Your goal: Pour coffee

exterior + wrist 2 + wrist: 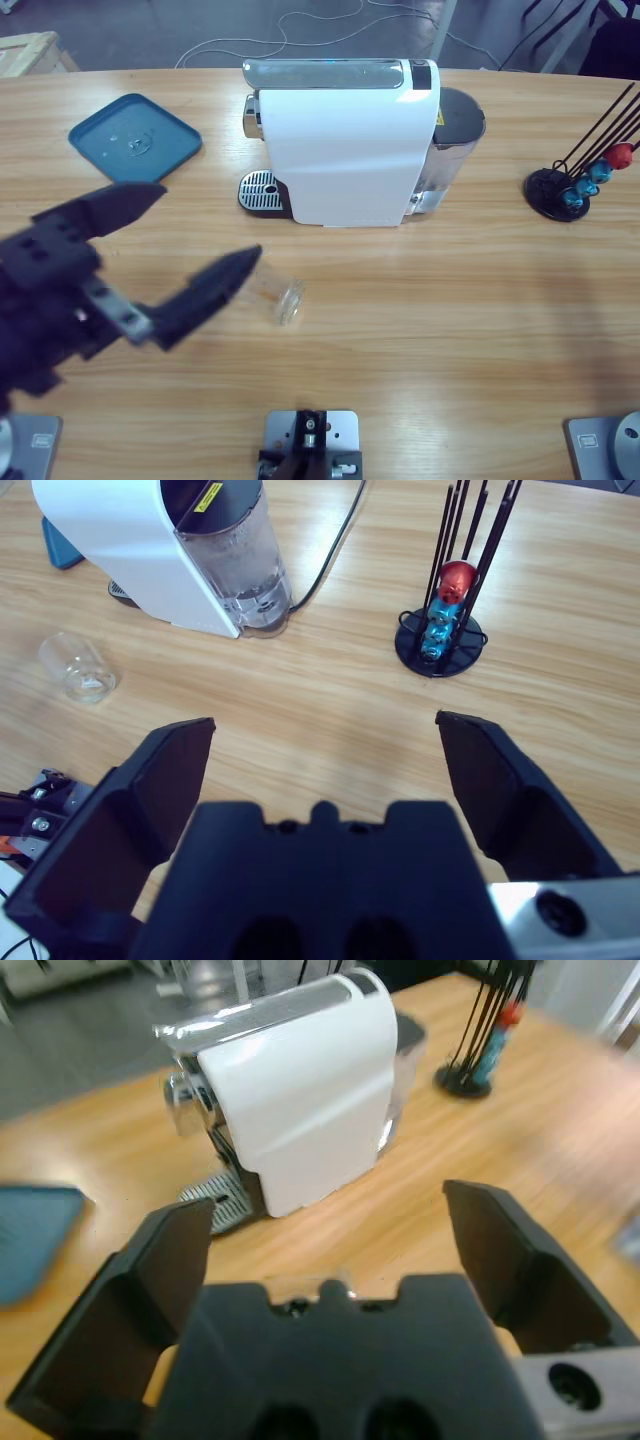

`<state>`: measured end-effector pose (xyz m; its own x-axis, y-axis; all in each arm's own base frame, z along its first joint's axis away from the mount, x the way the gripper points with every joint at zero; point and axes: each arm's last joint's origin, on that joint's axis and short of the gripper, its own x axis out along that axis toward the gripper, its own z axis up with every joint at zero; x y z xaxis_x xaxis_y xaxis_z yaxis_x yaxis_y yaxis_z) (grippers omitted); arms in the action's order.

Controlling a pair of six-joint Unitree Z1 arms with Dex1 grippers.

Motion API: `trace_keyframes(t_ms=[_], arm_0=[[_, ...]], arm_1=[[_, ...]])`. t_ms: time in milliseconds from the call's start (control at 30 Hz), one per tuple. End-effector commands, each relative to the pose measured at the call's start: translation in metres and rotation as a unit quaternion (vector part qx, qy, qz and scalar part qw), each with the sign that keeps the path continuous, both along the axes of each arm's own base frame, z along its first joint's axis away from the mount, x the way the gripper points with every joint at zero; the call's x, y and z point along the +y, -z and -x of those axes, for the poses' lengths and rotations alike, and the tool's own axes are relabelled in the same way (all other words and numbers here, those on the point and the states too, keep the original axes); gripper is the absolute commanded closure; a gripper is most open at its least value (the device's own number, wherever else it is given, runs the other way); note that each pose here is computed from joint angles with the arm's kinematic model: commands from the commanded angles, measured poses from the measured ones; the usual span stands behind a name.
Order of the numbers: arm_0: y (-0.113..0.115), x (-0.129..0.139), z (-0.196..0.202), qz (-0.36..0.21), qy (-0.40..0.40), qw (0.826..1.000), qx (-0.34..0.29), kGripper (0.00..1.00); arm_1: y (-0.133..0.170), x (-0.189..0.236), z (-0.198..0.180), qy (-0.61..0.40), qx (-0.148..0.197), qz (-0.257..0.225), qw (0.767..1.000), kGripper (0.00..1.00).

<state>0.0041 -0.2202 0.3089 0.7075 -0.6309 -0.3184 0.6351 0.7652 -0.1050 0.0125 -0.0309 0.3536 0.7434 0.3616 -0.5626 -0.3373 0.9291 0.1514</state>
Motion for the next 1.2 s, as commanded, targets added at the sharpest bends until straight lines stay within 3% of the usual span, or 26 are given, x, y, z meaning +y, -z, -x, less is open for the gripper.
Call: trace_keyframes(t_ms=[33,100,167,267,433,500,633,667,733,833,933,1200], arm_0=[[-0.015,0.007,-0.012,0.129,-0.047,0.981,0.139,0.023],[-0.028,0.007,-0.020,0.046,-0.065,0.987,0.140,0.020],[-0.036,0.012,-0.035,-0.043,-0.102,0.977,0.180,0.000],[-0.047,0.022,-0.056,-0.069,-0.176,0.950,0.249,0.000],[-0.036,-0.002,-0.064,0.012,-0.234,0.864,0.445,0.000],[-0.022,-0.015,-0.052,0.034,-0.277,0.804,0.525,0.004],[-0.003,-0.034,-0.029,0.092,-0.382,0.721,0.570,0.009],[0.000,-0.038,-0.023,0.116,-0.406,0.708,0.566,0.009],[0.001,-0.044,-0.018,0.143,-0.427,0.703,0.550,0.009],[-0.008,-0.058,-0.019,0.148,-0.440,0.717,0.520,0.009],[-0.002,-0.070,-0.023,0.140,-0.451,0.721,0.507,0.010],[0.009,-0.083,-0.037,0.136,-0.476,0.707,0.505,0.023]], arm_1=[[0.004,0.008,-0.004,-0.003,0.013,0.030,0.999,0.000],[0.004,0.008,-0.004,-0.003,0.013,0.030,0.999,0.000],[0.004,0.009,-0.004,-0.003,0.014,0.030,0.999,0.000],[0.004,0.009,-0.005,-0.001,0.014,0.031,0.999,0.000],[0.005,0.005,-0.004,0.006,0.008,0.025,1.000,0.000],[0.005,0.003,-0.003,0.006,0.006,0.022,1.000,0.000],[0.005,0.001,-0.001,0.006,0.003,0.016,1.000,0.000],[0.006,0.000,-0.001,0.006,0.002,0.015,1.000,0.000],[0.006,-0.002,0.000,0.006,0.001,0.011,1.000,0.000],[0.007,-0.004,0.001,0.005,0.000,0.007,1.000,0.000],[0.007,-0.005,0.002,0.005,-0.002,0.005,1.000,0.000],[0.008,-0.007,0.003,0.002,-0.001,-0.002,1.000,0.000]])
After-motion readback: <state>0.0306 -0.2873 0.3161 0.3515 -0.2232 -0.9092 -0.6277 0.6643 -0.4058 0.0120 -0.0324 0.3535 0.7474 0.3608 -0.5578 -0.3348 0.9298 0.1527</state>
